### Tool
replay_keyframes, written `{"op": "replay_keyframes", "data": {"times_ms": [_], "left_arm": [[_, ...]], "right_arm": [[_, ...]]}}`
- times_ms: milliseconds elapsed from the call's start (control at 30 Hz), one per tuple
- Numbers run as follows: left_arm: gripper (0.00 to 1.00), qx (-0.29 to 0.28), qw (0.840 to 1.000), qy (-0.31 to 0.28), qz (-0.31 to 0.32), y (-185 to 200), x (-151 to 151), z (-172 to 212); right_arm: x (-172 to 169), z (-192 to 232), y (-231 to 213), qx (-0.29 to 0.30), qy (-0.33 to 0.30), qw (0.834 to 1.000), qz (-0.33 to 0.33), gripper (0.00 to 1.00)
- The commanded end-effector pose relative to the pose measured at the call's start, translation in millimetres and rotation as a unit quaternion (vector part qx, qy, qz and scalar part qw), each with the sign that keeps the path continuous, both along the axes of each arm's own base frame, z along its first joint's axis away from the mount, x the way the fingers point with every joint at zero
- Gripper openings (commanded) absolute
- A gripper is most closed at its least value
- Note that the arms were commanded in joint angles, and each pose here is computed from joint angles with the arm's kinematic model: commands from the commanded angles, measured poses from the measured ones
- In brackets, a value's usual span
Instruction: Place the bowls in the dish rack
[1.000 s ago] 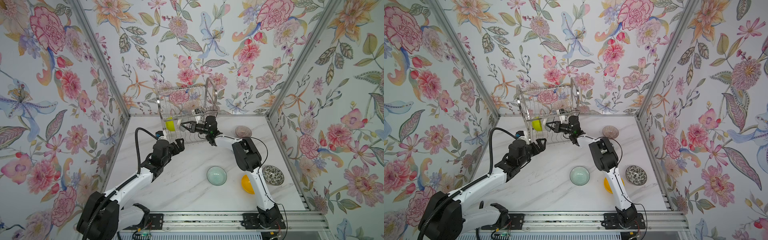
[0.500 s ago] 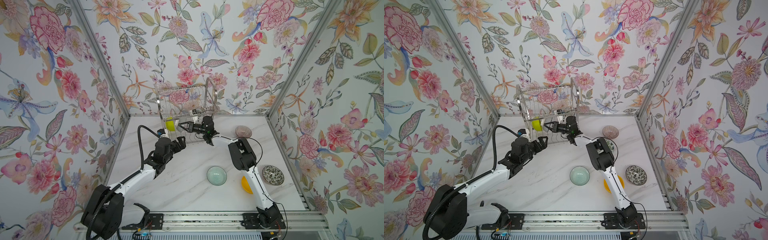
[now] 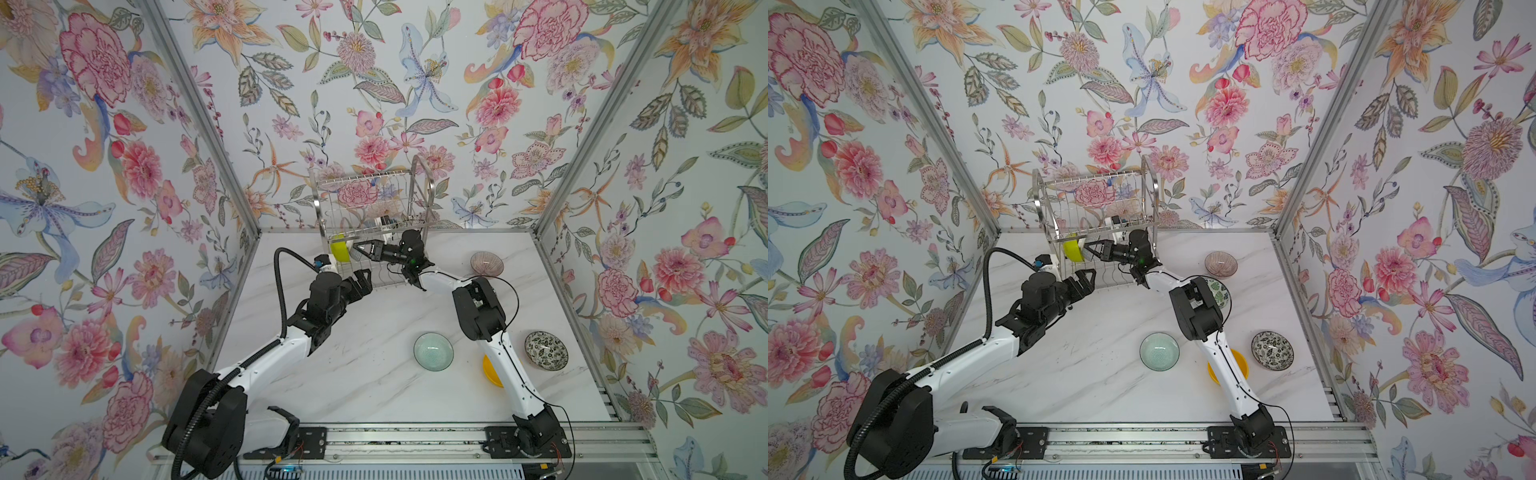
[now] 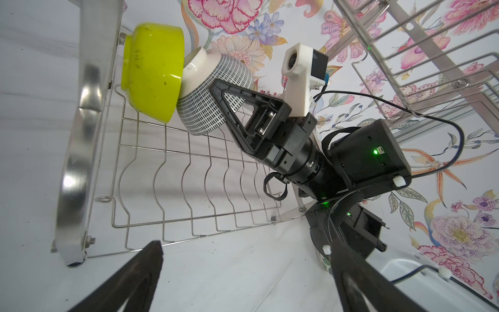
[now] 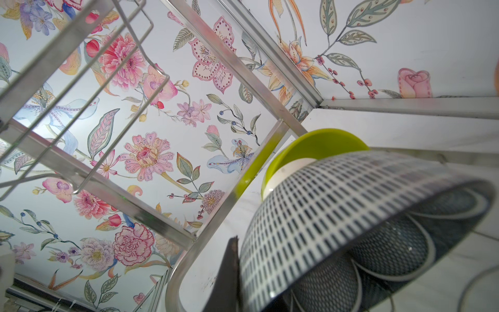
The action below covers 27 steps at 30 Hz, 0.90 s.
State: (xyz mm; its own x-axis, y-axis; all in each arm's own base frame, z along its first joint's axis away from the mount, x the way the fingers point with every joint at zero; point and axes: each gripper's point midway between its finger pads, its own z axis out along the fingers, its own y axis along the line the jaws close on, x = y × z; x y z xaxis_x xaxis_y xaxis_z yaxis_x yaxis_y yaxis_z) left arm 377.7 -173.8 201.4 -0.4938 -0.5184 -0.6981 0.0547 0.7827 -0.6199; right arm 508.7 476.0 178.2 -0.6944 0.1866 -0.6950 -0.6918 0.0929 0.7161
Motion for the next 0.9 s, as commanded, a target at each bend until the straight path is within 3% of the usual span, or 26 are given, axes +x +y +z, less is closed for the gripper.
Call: {"op": "replay_keyframes", "data": {"times_ms": [0, 867], "left_arm": [[0.99, -0.004, 1.0, -0.009, 0.001, -3.7, 6.7, 10.6], [0.99, 0.018, 1.0, -0.005, 0.019, -2.3, 9.7, 15.5]], "right_arm": [[0.2, 20.3, 5.1, 0.024, -0.03, 0.999, 0.004, 0.0], [15.1, 13.3, 4.0, 0.073, 0.022, 0.997, -0.015, 0.0]]}}
